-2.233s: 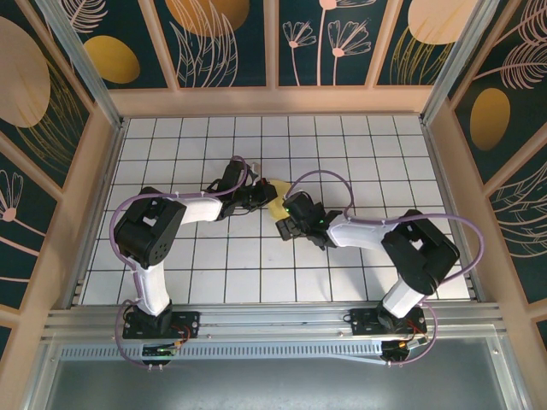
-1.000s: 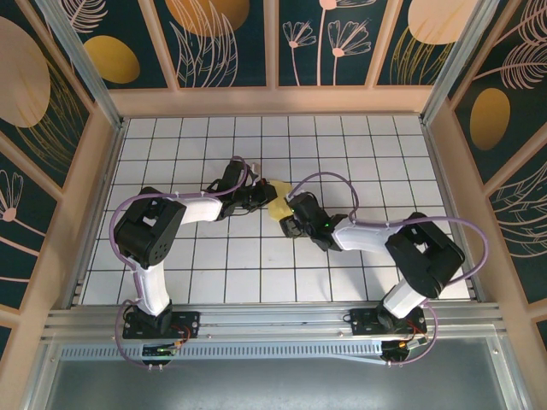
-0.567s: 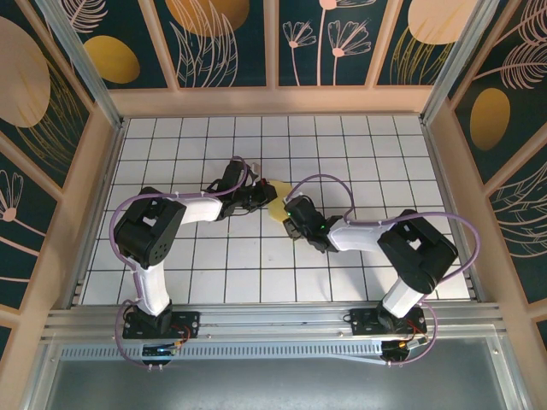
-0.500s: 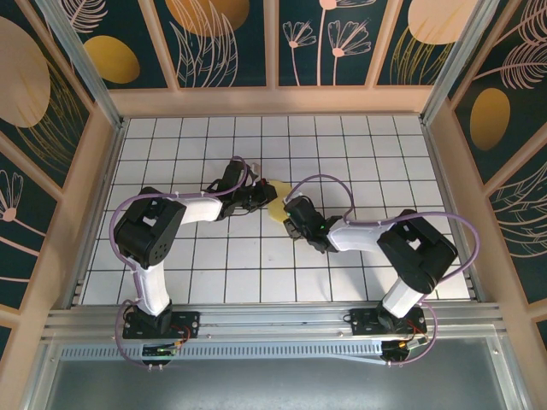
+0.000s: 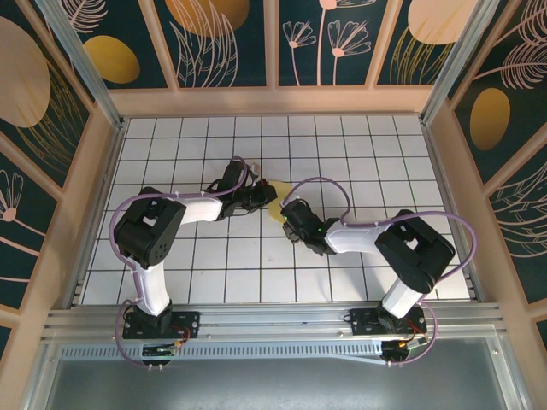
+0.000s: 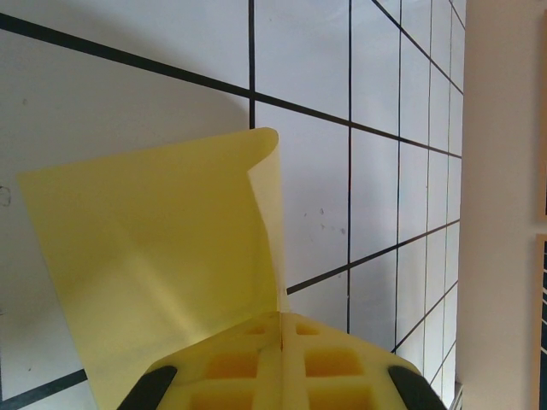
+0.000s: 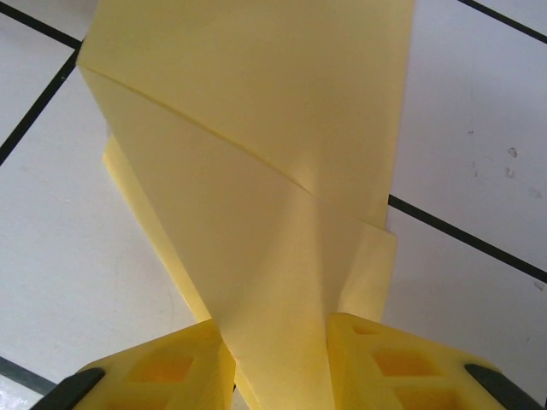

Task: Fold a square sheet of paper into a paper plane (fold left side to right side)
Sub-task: Fourth fold the wing at the center of the table.

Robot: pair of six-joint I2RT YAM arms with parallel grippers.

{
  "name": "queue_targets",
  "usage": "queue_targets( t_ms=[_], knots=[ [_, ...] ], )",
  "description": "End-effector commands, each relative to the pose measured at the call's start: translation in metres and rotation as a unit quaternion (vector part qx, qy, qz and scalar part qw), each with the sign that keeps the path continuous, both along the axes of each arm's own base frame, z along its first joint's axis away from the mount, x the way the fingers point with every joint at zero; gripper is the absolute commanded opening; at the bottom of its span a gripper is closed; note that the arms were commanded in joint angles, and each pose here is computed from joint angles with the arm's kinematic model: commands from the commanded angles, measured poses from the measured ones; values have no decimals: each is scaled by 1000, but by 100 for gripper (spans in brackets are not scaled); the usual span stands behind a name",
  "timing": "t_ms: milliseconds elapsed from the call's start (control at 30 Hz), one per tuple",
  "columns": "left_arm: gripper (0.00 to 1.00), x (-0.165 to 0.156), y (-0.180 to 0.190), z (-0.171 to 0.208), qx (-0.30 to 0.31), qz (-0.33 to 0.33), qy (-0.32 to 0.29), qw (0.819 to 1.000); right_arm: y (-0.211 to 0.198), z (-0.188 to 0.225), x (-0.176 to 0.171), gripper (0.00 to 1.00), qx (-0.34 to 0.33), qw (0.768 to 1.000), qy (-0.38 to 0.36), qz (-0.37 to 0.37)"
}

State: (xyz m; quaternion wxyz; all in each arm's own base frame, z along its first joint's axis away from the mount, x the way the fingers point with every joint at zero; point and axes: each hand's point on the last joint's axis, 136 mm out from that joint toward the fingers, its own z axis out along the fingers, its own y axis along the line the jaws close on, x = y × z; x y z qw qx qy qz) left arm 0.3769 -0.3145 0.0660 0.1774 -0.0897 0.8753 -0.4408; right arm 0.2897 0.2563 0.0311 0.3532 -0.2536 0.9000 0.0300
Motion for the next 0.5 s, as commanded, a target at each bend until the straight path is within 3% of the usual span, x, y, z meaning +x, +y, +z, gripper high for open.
queue_targets(
  t_ms=[0, 467],
  knots=[
    [0, 1, -2, 10, -9, -4, -5, 1000, -3, 4, 0, 35, -14, 1000, -9, -13],
    [0, 2, -3, 11, -9, -5, -6, 1000, -5, -2, -3, 30, -24, 1000, -6, -15]
  ],
)
